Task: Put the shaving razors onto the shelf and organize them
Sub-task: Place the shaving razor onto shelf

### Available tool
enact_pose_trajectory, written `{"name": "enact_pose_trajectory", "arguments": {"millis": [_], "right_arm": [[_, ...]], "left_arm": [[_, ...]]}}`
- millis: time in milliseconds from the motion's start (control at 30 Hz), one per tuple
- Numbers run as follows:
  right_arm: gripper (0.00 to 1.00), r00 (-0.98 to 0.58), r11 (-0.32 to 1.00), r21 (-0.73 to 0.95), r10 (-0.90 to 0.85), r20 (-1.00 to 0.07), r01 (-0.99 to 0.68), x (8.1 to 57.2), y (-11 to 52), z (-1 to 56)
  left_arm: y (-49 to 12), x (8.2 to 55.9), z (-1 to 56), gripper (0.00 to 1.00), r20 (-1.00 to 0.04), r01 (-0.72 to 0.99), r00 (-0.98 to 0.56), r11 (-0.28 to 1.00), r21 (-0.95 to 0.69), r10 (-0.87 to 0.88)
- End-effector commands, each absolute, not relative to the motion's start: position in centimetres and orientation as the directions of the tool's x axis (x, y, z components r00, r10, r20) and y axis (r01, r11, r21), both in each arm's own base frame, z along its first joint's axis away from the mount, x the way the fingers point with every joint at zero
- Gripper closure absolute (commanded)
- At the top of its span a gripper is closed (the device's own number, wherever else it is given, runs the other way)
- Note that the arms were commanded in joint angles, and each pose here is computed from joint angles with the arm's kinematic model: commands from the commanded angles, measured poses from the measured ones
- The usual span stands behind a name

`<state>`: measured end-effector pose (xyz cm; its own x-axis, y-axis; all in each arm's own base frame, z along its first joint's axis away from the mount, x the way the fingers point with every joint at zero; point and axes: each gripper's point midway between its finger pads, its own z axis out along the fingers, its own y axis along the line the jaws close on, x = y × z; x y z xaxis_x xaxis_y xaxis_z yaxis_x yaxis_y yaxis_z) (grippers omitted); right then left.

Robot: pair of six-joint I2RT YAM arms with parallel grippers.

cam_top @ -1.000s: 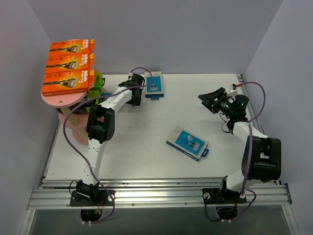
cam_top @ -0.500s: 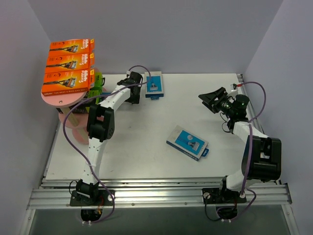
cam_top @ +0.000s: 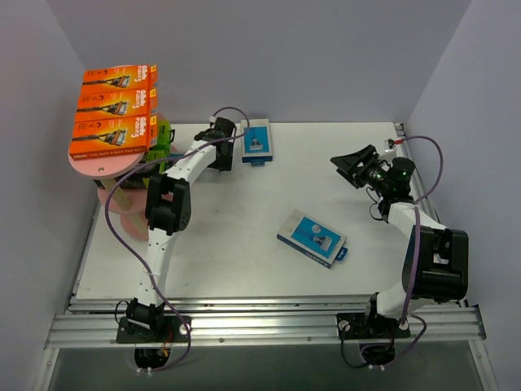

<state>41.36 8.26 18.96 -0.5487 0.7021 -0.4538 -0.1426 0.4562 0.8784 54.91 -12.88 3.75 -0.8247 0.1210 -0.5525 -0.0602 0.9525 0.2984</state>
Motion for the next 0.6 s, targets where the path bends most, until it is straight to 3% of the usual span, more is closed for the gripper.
{"name": "enact_pose_trajectory", "arguments": {"millis": [0, 567], "right_arm": [[0.39, -0.518, 0.466, 0.858, 0.691, -0.505, -0.215, 41.29, 8.16, 20.63], [0.39, -0.52, 0.466, 0.86, 0.693, -0.5, -0.207, 41.4, 8.02, 20.44]], "left_arm": [[-12.09, 54.47, 1.95, 0.03, -0.498, -0.043, -0.859, 0.951, 0.305, 0.121], [-11.64, 55.43, 2.07, 0.03, -0.506, -0.051, -0.856, 0.955, 0.292, 0.109]]}}
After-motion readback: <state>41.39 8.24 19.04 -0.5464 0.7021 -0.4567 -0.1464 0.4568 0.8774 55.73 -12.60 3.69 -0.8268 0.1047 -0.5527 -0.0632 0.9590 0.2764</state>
